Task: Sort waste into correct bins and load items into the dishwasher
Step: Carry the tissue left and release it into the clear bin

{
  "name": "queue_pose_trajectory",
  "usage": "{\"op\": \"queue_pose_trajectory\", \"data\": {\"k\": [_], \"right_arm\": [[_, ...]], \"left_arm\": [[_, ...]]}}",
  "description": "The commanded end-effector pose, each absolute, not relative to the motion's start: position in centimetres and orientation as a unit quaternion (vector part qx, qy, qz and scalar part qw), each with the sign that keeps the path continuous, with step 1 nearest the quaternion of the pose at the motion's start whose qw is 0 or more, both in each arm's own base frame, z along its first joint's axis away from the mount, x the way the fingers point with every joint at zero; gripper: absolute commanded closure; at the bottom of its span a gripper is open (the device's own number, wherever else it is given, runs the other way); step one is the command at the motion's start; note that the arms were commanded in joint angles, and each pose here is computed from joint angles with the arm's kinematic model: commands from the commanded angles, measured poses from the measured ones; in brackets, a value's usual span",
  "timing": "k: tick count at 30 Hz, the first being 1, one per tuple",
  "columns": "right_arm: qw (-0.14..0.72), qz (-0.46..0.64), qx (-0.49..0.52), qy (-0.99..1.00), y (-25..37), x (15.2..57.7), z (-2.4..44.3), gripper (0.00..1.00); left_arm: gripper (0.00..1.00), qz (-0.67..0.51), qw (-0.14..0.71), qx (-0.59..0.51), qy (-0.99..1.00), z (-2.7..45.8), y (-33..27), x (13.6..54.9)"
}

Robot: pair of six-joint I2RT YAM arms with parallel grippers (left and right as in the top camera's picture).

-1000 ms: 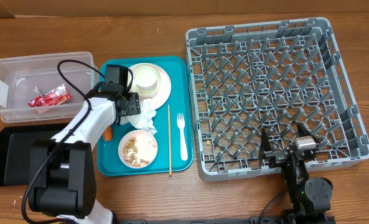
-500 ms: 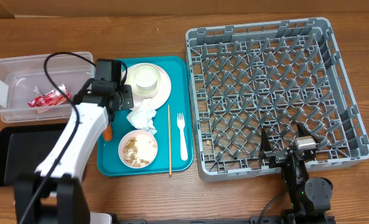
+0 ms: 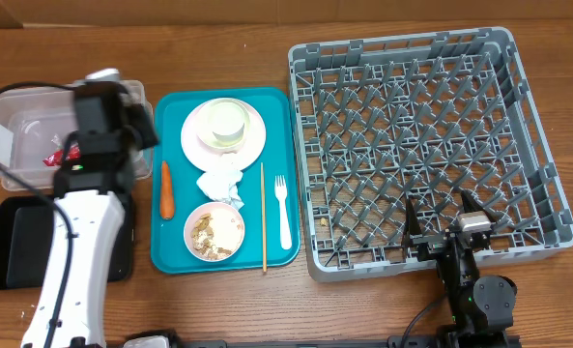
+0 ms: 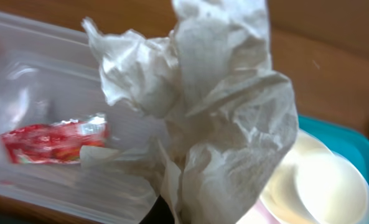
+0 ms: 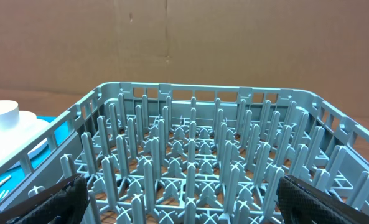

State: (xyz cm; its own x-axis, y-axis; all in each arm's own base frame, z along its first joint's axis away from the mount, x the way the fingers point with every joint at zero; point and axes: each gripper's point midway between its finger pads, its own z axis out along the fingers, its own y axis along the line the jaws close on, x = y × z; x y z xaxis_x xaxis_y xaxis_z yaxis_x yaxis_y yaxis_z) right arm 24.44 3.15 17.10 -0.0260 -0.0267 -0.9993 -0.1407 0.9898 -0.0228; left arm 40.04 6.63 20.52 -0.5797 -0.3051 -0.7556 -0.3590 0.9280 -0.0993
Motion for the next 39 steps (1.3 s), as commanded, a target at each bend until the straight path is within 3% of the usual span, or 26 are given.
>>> {"op": "queue_pose_trajectory", "data": {"k": [1,8,18,19,21,25,27,31,33,39], "right_arm": [[0.696,0.037,-0.058,0.714,3.0,24.5,16.9,0.0],[0.696,0.038,-0.058,0.714,3.0,24.5,16.9,0.0],[0.696,0.038,-0.058,0.714,3.0,24.5,16.9,0.0],[0.696,0.038,-0.058,0.714,3.0,24.5,16.9,0.0],[0.696,0.037,-0.058,0.714,3.0,24.5,16.9,0.0],[0.696,0.038,-0.058,0.714,3.0,24.5,16.9,0.0],[0.696,0.038,-0.058,0.715,3.0,24.5,16.9,0.0],[0.696,0.038,-0.058,0.714,3.0,24.5,16.9,0.0],[0.696,0.037,-0.058,0.714,3.0,24.5,16.9,0.0],[0.696,0.038,-0.058,0.714,3.0,24.5,16.9,0.0]], "left_arm": [[0.96,0.038,0.443,-0.269,0.855,21.6,11.4,40.5],[0.94,0.066,0.477,-0.33,0.812,21.1,18.2,41.8],[0.96,0.102,0.435,-0.388,0.806,14.0,25.7,41.6],[0.92,0.107,0.432,-0.391,0.806,13.7,26.3,41.4],[0.75,0.113,0.429,-0.398,0.803,13.2,27.4,40.9],[0.69,0.118,0.441,-0.405,0.792,13.6,28.7,40.7],[0.48,0.119,0.453,-0.404,0.786,14.1,28.9,41.0],[0.45,0.09,0.478,-0.375,0.789,15.2,28.0,42.3],[0.35,0.072,0.489,-0.36,0.791,15.9,27.4,42.9],[0.33,0.034,0.521,-0.332,0.786,19.2,25.6,43.2]]}}
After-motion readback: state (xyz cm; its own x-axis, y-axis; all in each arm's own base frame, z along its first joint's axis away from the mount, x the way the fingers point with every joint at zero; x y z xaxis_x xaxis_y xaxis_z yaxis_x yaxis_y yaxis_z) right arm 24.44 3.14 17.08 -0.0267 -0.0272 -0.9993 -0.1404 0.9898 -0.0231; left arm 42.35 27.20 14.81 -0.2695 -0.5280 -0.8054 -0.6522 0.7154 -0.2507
